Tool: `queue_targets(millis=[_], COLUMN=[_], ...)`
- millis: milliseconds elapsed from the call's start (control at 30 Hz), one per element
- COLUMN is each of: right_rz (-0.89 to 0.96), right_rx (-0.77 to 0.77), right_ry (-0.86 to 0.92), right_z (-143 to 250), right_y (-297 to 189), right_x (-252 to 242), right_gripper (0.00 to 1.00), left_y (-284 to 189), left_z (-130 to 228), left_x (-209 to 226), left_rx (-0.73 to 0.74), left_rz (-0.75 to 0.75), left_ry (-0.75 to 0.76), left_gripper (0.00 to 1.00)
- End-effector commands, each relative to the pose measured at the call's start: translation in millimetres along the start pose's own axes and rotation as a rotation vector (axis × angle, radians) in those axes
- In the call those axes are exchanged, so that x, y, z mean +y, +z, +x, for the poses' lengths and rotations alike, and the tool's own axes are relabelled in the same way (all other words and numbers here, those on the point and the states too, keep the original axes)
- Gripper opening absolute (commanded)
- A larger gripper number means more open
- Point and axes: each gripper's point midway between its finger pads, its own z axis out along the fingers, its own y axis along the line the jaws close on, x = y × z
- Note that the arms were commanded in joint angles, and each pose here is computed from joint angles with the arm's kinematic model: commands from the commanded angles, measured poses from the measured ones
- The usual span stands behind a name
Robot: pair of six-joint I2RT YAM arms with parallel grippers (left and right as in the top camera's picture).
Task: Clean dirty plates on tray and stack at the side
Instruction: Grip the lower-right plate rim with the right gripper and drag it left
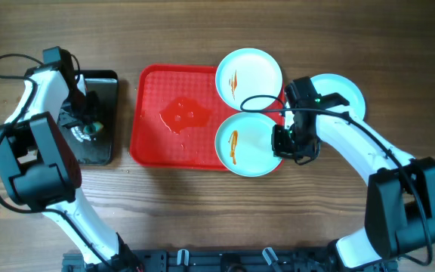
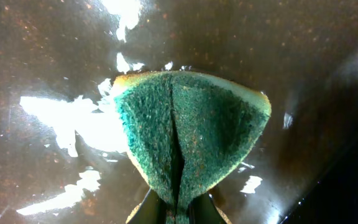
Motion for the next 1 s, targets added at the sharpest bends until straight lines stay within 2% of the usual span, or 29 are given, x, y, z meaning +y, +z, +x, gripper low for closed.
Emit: queue_targets(millis=[0,133,367,733,967], right_rz=[-0.007,0.048,0.141,0.062,0.076], right_rx=[-0.099,-0.067,-0.071,-0.092,-0.035], right_ry=[-0.015,0.004,0.033,0.029,0.029], right_z=[-14.4,0.7,2.7,-3.4,0.5], right_y=[-33.6,-40.8,-35.8,-6.3,9.9], right_x=[10.1,-1.4,-20.2,-13.7,-16.3], right_gripper=[0.18,0.22,0.31,0.29,0.22], left_y=[15.0,26.8,27.3,27.4,27.3], left_z=[3.5,11.2,11.2,11.3,10.9], left_x=[0.6,-0.6,-0.9,-1.5,-1.5], left_rx=[0.038,0.083,0.084,0.084,0.083], left_rz=[0.007,0.011,0.012,0.015,0.015], left_ry=[0.01,0.011,0.012,0.011,0.012], left_gripper=[0.04,0.04,0.04,0.04,0.04])
